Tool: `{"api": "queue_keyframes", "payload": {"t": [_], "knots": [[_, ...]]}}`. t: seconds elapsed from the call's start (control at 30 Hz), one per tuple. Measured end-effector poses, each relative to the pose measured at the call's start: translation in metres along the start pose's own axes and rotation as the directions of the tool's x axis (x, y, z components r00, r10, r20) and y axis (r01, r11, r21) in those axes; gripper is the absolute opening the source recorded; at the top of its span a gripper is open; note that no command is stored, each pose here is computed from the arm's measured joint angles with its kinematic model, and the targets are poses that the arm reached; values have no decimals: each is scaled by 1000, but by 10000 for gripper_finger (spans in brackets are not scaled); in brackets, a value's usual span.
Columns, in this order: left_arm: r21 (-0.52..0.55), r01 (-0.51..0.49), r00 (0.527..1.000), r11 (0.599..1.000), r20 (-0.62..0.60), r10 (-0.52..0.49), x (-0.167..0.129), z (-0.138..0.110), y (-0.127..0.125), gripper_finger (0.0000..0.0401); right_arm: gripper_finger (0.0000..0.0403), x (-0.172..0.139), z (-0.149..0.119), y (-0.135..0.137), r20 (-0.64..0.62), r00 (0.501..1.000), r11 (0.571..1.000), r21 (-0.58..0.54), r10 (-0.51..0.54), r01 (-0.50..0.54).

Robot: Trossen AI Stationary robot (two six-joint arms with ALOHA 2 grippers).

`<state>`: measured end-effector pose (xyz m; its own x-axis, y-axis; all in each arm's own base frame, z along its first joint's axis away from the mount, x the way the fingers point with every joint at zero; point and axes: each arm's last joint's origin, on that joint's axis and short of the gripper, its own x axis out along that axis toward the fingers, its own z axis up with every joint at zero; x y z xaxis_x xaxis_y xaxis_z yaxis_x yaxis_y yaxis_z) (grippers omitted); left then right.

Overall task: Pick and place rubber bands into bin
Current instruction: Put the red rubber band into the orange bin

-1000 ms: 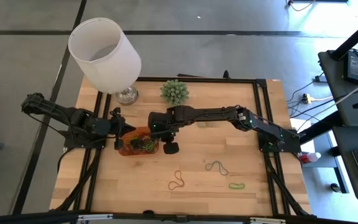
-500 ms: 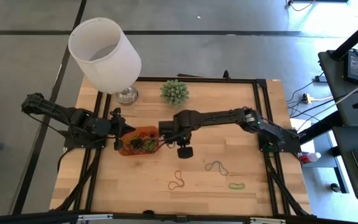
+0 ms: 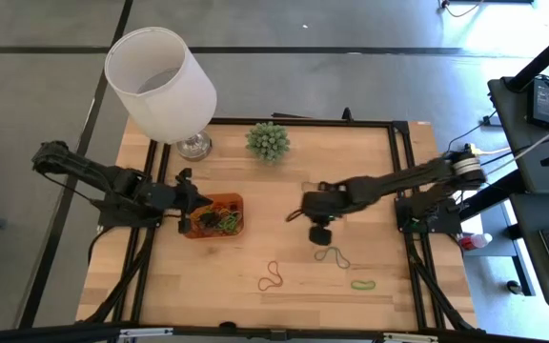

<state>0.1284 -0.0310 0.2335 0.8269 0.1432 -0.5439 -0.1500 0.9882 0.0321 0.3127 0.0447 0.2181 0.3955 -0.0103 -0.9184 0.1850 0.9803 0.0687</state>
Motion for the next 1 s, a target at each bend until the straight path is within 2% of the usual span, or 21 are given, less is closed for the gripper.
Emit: {"api": "queue_keyframes", "payload": {"t": [0.23,0.47,0.77,1.0], "knots": [[65,-16,990,998,-138,25,31,28,-22,2,8,0,-65,-19,70,995,986,156,-67,56],[226,47,972,973,-237,8,79,74,-56,7,8,14,-107,-29,163,986,972,237,-44,4],[317,138,959,938,-279,-47,149,127,-103,75,8,15,-124,-35,146,988,972,235,-49,13],[364,246,928,898,-355,-111,201,135,-132,135,8,14,-127,-33,126,991,981,195,-48,23]]}}
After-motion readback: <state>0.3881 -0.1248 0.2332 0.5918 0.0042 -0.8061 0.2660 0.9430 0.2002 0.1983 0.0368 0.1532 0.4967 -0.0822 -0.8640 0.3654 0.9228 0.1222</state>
